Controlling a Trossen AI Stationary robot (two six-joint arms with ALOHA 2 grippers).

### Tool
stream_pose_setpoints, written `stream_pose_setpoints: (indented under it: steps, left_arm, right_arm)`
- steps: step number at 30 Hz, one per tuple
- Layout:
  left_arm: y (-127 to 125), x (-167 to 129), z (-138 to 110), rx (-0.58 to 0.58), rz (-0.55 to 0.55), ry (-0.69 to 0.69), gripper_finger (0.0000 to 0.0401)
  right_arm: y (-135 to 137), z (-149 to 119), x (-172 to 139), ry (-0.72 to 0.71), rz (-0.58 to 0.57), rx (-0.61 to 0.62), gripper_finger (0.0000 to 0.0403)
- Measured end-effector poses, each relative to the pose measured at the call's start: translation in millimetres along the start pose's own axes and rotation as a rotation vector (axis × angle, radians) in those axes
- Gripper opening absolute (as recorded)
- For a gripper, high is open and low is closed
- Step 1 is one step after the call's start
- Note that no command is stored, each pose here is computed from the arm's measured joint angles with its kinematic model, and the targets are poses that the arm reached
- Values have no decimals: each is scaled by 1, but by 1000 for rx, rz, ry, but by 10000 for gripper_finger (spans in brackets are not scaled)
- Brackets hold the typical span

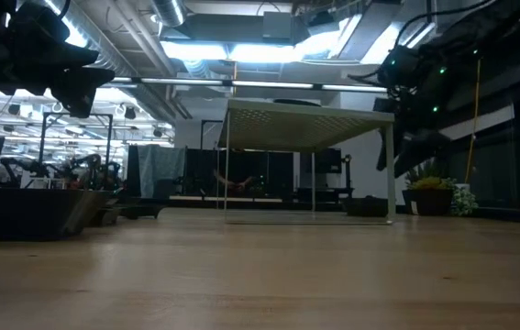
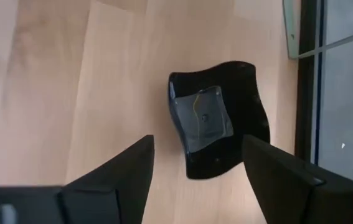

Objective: Pick & Place Mini shaped plates
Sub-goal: Stack the black distorted square plate on top of the black distorted square plates on the shelf

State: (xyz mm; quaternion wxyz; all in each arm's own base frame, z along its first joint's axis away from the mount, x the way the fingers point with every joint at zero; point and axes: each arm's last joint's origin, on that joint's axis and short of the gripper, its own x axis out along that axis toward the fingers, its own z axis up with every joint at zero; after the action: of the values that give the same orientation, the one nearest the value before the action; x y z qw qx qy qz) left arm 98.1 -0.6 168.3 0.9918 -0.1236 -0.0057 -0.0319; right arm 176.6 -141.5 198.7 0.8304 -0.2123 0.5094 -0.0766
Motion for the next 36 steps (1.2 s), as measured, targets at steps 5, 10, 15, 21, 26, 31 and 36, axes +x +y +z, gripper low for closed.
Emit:
stream_pose_setpoints:
  steps: [5, 10, 15, 21, 26, 31, 36]
  left_arm:
    - [0, 0, 0, 0, 0, 0, 152]
    - [0, 0, 0, 0, 0, 0, 152]
    - [0, 0, 0, 0, -1, 0, 152]
    - [0, 0, 0, 0, 0, 0, 152]
    - [0, 0, 0, 0, 0, 0, 152]
    - [0, 0, 0, 0, 0, 0, 152]
    - [0, 0, 0, 0, 0, 0, 152]
  right_arm:
    - [-1, 0, 17, 18, 25, 5, 206]
    - [1, -2, 29, 43, 56, 9, 185]
    - [1, -2, 35, 51, 65, 10, 178]
    - [2, -3, 46, 63, 79, 11, 178]
    - [2, -4, 50, 67, 82, 11, 176]
    - [2, -4, 50, 69, 81, 38, 150]
    - [2, -5, 50, 78, 86, 97, 94]
